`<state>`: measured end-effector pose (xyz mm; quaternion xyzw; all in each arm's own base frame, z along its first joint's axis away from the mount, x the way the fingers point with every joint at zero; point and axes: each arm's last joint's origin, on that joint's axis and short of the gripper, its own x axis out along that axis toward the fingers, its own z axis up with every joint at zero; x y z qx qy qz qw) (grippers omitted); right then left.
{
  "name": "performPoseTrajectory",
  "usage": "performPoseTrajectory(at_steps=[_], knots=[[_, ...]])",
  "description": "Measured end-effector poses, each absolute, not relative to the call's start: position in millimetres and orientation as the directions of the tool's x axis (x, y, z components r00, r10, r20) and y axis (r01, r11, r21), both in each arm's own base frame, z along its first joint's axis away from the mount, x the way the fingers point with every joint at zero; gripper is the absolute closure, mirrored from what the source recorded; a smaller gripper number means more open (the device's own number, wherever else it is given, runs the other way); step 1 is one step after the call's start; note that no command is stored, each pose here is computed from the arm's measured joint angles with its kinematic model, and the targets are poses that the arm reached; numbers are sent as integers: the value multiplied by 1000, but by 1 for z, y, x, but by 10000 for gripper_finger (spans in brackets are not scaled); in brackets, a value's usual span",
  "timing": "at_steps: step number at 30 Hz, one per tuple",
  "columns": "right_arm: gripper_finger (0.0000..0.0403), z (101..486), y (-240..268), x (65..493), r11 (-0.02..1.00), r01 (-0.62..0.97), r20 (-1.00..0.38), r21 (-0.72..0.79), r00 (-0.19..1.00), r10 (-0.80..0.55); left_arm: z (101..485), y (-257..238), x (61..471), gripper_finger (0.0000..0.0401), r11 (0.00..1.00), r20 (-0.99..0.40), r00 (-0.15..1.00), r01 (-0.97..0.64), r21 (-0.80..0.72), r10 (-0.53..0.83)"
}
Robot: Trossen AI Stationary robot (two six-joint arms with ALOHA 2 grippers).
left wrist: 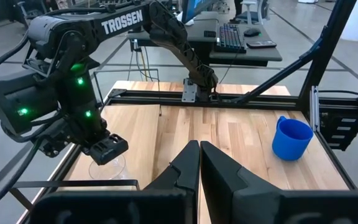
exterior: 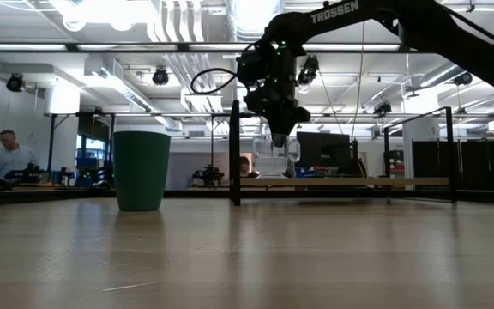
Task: Stack small to large cups/mugs on shelf
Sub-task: Put the blue mug on the shelf
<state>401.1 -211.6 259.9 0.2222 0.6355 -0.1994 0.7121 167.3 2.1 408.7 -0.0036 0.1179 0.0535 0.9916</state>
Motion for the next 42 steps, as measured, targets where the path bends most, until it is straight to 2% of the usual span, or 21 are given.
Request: performPoseTrajectory(at_steps=[22, 33, 42], knots=[[355, 321, -188, 378, 787, 610, -986, 90, 168, -17, 409, 2, 167, 401, 994, -235, 966, -110, -6, 105], [355, 371, -142, 364, 840, 531, -957, 110, 286, -55, 408, 2, 167, 401, 980, -243, 964, -142, -140, 105], [355, 424, -96, 332, 889, 438, -903, 135, 424, -71, 404, 2, 168, 401, 961, -275, 956, -167, -220, 103]])
